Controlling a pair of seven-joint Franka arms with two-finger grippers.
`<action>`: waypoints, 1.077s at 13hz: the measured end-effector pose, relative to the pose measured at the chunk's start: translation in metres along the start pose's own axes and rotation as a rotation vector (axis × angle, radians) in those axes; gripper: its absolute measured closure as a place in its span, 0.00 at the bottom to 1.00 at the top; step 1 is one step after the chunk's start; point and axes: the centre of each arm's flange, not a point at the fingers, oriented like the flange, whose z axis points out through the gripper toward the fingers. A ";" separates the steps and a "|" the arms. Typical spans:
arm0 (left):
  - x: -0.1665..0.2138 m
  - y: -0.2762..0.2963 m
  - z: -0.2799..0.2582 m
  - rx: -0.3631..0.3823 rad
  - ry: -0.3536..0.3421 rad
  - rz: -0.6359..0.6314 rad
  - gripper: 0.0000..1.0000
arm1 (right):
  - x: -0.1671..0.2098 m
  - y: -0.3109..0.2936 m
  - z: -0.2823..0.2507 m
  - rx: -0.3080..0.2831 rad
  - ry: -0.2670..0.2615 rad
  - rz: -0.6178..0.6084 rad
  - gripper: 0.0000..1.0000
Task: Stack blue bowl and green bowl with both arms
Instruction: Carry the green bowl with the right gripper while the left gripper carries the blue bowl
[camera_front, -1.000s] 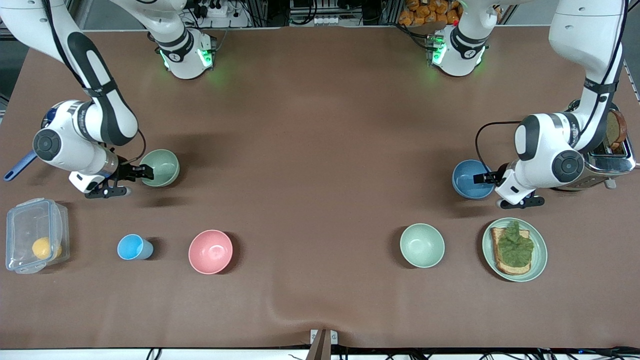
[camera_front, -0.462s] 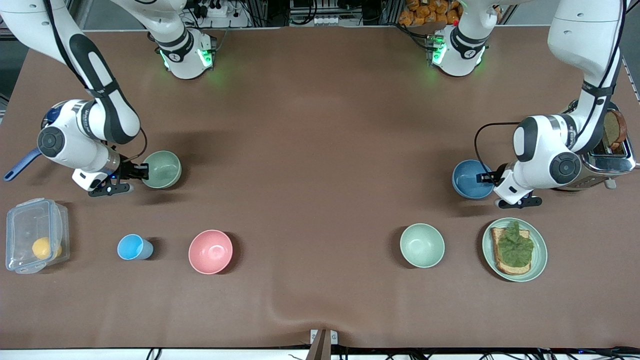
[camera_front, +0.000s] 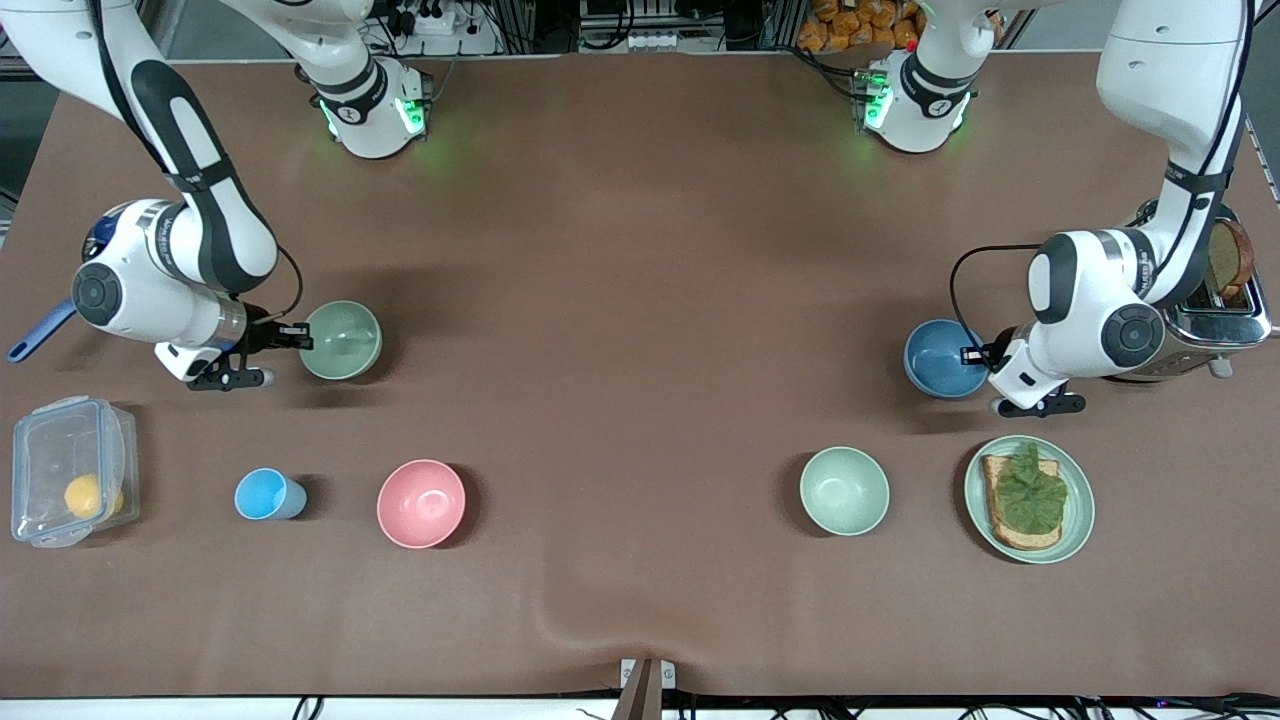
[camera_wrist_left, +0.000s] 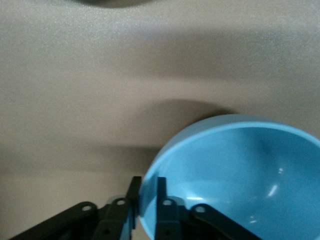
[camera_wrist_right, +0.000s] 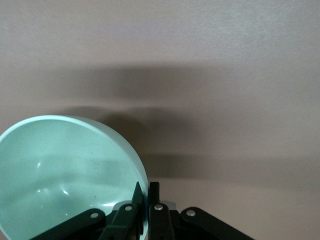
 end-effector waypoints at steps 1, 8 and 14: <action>0.000 0.001 -0.007 -0.005 0.007 0.008 0.93 | 0.000 -0.012 -0.004 0.001 -0.007 0.043 0.95; 0.006 0.014 -0.020 -0.020 0.044 0.024 0.94 | -0.011 -0.128 -0.027 0.044 -0.025 0.246 0.95; 0.020 0.028 -0.095 -0.038 0.101 0.040 0.94 | -0.040 -0.279 -0.026 0.028 0.046 0.419 0.95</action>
